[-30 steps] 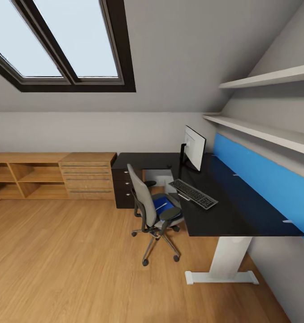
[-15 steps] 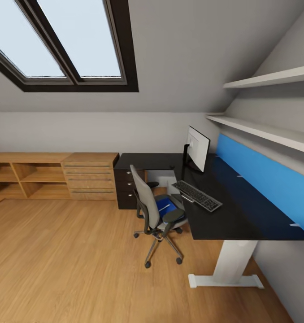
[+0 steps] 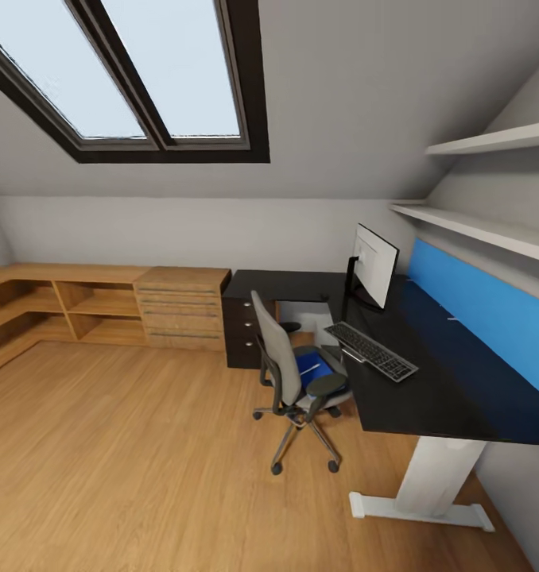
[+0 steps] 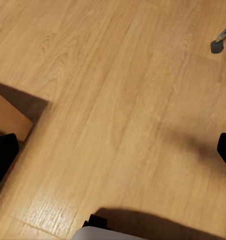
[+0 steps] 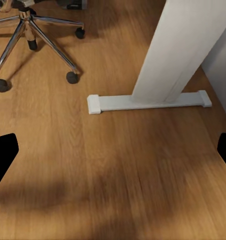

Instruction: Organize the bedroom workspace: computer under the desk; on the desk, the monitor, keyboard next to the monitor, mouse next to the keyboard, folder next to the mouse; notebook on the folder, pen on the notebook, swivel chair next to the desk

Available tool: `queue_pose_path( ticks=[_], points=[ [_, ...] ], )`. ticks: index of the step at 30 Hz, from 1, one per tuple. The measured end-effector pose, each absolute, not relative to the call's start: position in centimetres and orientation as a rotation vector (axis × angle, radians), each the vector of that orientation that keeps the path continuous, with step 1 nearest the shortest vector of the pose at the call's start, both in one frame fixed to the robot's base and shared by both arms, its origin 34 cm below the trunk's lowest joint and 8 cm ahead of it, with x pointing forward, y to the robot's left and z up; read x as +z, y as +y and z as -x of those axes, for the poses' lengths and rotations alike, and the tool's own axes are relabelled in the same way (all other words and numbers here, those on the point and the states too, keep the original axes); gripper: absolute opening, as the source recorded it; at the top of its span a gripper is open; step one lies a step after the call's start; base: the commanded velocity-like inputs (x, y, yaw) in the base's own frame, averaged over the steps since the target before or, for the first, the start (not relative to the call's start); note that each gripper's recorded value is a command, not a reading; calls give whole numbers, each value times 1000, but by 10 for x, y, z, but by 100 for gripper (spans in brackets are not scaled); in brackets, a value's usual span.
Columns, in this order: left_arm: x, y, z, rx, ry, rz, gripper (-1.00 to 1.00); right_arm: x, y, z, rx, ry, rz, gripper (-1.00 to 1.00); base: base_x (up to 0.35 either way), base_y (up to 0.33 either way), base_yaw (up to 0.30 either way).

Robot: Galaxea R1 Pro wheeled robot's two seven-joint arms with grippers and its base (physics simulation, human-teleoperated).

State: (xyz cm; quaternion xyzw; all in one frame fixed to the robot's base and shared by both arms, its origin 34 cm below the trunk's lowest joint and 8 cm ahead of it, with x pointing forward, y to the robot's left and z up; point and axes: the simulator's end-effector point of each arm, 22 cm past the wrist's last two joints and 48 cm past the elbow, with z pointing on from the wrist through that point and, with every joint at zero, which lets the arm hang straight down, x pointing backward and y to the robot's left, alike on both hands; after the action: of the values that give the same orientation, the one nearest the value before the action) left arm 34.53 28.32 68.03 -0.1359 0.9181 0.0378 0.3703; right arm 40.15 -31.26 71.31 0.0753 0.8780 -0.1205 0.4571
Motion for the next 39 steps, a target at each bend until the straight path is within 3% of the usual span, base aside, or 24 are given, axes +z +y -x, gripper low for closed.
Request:
queue_pose_path(
  ticks=[29,39],
  points=[
    [680,283,-345,95,2356,348,100,713,-314,-401,-299,2164,-185,100,96,3,6],
    [680,283,-345,96,2356,348,100,713,-314,-401,-299,2164,-185,100,3,203,0]
  ],
)
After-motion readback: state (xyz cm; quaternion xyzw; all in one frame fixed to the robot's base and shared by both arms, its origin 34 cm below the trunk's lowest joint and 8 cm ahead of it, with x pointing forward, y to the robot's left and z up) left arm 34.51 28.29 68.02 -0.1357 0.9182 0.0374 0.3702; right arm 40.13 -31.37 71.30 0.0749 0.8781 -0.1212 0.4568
